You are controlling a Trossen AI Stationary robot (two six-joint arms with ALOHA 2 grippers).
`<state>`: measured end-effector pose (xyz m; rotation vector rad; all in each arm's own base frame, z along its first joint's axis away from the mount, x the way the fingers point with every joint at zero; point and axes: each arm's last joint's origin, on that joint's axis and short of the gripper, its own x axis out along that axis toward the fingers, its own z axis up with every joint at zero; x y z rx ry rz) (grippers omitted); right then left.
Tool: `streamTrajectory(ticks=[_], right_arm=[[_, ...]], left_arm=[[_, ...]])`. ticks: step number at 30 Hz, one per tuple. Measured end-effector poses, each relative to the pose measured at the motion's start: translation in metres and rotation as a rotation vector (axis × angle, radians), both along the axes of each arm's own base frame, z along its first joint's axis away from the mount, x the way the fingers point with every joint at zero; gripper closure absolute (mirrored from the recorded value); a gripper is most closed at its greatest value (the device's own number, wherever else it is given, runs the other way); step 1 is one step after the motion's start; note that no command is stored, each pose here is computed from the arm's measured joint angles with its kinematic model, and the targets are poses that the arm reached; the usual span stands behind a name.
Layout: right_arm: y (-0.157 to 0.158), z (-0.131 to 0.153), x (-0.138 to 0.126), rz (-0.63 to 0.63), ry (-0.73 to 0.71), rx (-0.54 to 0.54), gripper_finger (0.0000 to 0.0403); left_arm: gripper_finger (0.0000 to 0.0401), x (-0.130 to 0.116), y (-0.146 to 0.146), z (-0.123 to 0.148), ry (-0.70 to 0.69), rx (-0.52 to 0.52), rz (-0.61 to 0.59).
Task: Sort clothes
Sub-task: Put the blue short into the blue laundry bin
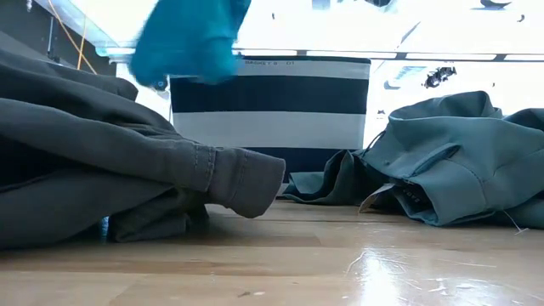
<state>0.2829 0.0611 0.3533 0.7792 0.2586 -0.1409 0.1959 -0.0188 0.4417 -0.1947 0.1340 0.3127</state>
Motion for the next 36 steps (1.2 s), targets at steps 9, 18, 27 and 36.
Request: streamTrajectory(ticks=[9, 18, 27, 36], right_arm=[[-0.004, 0.001, 0.001, -0.003, -0.005, 0.014, 0.0225], [-0.004, 0.001, 0.001, -0.003, -0.005, 0.014, 0.0225], [-0.004, -0.002, 0.004, -0.023, 0.004, 0.010, 0.0225], [0.010, -0.017, 0.024, 0.027, -0.016, -0.069, 0.0225]], left_arm=[[0.0400, 0.000, 0.000, 0.000, 0.001, 0.001, 0.001], [0.0400, 0.000, 0.000, 0.000, 0.001, 0.002, 0.004], [0.0399, 0.000, 0.000, 0.000, -0.001, 0.001, 0.004], [0.0398, 0.001, 0.000, 0.006, -0.076, -0.056, -0.005]])
